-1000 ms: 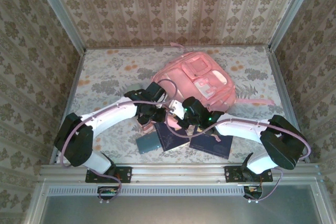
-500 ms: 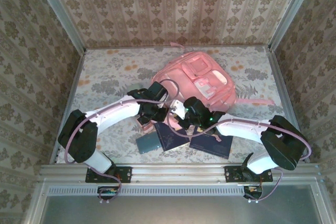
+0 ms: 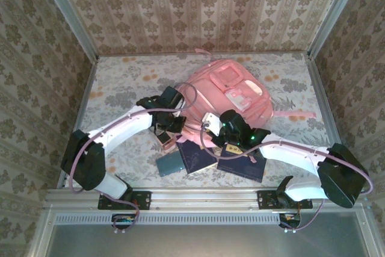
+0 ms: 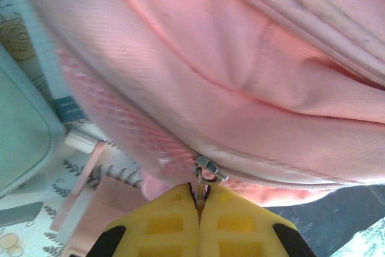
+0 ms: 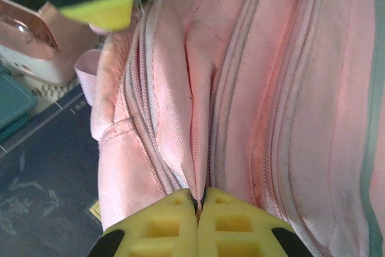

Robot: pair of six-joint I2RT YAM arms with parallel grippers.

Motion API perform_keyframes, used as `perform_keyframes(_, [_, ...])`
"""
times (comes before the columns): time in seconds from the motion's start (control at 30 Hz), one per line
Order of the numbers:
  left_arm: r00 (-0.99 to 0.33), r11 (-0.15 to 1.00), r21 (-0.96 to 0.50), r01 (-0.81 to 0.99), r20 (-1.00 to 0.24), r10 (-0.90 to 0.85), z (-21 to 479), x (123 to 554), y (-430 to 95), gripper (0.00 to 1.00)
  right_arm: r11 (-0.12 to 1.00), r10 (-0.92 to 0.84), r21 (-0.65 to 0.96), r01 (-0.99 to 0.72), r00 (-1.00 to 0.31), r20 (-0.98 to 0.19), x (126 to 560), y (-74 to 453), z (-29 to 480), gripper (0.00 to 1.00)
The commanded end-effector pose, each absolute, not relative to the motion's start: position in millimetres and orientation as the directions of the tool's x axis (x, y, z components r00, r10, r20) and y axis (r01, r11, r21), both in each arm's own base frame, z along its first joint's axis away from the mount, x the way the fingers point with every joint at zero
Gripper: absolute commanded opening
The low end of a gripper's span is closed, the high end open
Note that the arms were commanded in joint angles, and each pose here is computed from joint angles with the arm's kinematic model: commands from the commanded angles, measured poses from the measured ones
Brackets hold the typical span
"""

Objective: Pack the student bag

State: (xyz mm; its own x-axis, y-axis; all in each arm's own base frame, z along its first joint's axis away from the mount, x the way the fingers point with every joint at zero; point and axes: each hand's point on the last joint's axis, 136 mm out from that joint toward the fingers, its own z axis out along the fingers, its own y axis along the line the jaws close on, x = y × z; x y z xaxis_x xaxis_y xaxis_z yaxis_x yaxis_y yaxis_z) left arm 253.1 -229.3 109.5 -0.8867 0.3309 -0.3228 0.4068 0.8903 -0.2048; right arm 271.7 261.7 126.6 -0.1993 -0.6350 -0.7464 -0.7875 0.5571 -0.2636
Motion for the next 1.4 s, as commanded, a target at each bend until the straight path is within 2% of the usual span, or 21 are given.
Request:
perform_keyframes(0.0, [-0.872,0.902,-0.170,0.398,-0.374,0.314,134,266,-215,0.00,0.571,-0.679,-0.343,-0.746,-0.195,-0.708,275,241,136,0.00])
perform_keyframes(0.2, [-0.872,0.910,-0.196,0.367,-0.413,0.263,152,283,-210,0.00,0.591,-0.726,-0.445,-0.672,-0.203,-0.657,283,217,150,0.00])
perform_keyframes(0.37, [-0.865,0.860,-0.303,0.410,-0.427,0.262,160,278,-237,0.00,0.668,-0.702,-0.484,-0.565,-0.266,-0.660,298,183,163,0.00])
perform_keyframes(0.5, [-0.854,0.787,-0.397,0.472,-0.427,0.296,164,263,-277,0.00,0.759,-0.628,-0.445,-0.475,-0.351,-0.695,311,154,172,0.00])
perform_keyframes(0.53, [-0.851,0.763,-0.427,0.486,-0.430,0.301,167,258,-289,0.00,0.766,-0.619,-0.438,-0.471,-0.353,-0.702,311,152,175,0.03])
perform_keyframes(0.63, [-0.837,0.681,-0.506,0.529,-0.445,0.320,177,246,-325,0.00,0.735,-0.586,-0.344,-0.585,-0.291,-0.756,291,175,188,0.25])
perform_keyframes(0.73, [-0.820,0.617,-0.549,0.564,-0.460,0.341,188,238,-353,0.00,0.741,-0.466,-0.207,-0.639,-0.267,-0.844,269,188,213,0.38])
perform_keyframes(0.8, [-0.812,0.598,-0.555,0.579,-0.463,0.356,189,236,-364,0.00,0.785,-0.349,-0.114,-0.610,-0.282,-0.894,260,184,230,0.51])
perform_keyframes(0.9, [-0.803,0.580,-0.559,0.593,-0.459,0.380,187,234,-378,0.00,0.896,-0.076,0.098,-0.434,-0.365,-0.928,262,160,251,0.55])
perform_keyframes(0.93, [-0.801,0.572,-0.562,0.597,-0.459,0.385,187,233,-383,0.00,0.928,0.006,0.163,-0.336,-0.424,-0.906,263,146,252,0.58])
perform_keyframes(0.97, [-0.799,0.566,-0.565,0.600,-0.460,0.388,188,232,-386,0.00,0.939,0.047,0.199,-0.279,-0.472,-0.880,263,138,252,0.57])
perform_keyframes(1.0, [-0.796,0.561,-0.566,0.604,-0.465,0.388,189,233,-390,0.00,0.948,0.077,0.228,-0.223,-0.535,-0.842,262,131,246,0.50])
perform_keyframes(1.07, [-0.786,0.546,-0.567,0.617,-0.474,0.396,192,230,-397,0.00,0.947,0.154,0.292,-0.132,-0.612,-0.776,263,126,237,0.31])
perform_keyframes(1.13, [-0.776,0.538,-0.560,0.630,-0.482,0.407,193,227,-402,0.00,0.922,0.258,0.384,-0.044,-0.670,-0.696,260,125,230,0.31])
perform_keyframes(1.2, [-0.770,0.535,-0.554,0.637,-0.481,0.419,191,225,-406,0.00,0.870,0.392,0.486,0.090,-0.723,-0.568,257,123,223,0.28])
perform_keyframes(1.27, [-0.759,0.531,-0.543,0.650,-0.489,0.429,191,223,-409,0.00,0.759,0.523,0.612,0.223,-0.769,-0.368,253,131,211,0.32])
perform_keyframes(1.3, [-0.753,0.528,-0.537,0.658,-0.493,0.436,191,221,-411,0.00,0.685,0.592,0.667,0.293,-0.757,-0.275,253,135,207,0.39])
perform_keyframes(1.37, [-0.739,0.523,-0.522,0.674,-0.503,0.449,190,219,-415,0.00,0.564,0.721,0.671,0.481,-0.683,-0.116,248,131,192,0.50])
